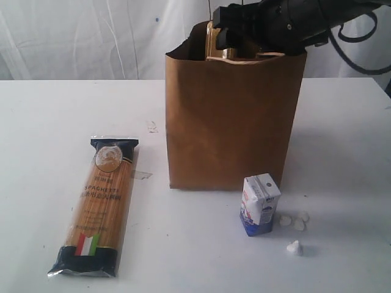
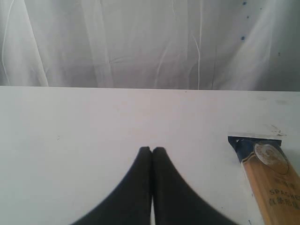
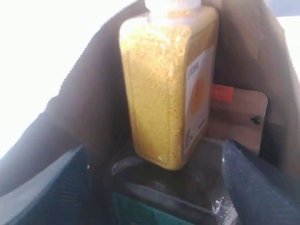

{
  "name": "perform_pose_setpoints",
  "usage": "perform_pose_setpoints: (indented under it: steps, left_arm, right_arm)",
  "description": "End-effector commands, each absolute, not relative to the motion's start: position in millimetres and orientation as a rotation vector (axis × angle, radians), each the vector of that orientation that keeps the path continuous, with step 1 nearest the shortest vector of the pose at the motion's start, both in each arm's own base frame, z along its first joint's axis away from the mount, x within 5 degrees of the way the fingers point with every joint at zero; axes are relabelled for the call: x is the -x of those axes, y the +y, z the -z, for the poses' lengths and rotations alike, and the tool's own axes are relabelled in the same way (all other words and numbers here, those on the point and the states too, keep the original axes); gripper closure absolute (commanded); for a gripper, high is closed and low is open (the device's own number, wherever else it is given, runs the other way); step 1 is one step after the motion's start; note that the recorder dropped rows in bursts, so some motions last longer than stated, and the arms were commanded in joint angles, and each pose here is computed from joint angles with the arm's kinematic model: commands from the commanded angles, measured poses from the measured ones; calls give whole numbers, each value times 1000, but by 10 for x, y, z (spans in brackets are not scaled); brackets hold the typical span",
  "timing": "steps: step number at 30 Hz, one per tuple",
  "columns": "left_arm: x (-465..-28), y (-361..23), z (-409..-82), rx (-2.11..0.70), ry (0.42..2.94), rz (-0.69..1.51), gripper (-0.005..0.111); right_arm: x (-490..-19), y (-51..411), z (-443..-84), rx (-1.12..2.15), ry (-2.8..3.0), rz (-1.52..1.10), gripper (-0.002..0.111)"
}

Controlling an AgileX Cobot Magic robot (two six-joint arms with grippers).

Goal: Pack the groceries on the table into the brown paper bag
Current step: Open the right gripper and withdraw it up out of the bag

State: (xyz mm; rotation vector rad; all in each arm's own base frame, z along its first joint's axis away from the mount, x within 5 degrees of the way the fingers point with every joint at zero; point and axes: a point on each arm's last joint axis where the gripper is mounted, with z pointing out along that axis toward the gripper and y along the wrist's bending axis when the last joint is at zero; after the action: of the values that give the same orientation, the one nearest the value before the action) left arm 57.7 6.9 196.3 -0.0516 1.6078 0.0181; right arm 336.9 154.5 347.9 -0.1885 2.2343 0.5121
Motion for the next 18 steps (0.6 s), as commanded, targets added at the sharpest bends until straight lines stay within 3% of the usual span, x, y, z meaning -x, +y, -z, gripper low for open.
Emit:
perform_pose_setpoints:
  steps: [1,18]
  left_arm:
    - [-576,63,-1955,35,1605,-18,106]
    - [-576,63,-1955,35,1605,-18,106]
  right_arm:
    - [-3266,1487,-3685,188,2158,-519,35]
    - [-2777,1294,-4250,205,2027,-554,35]
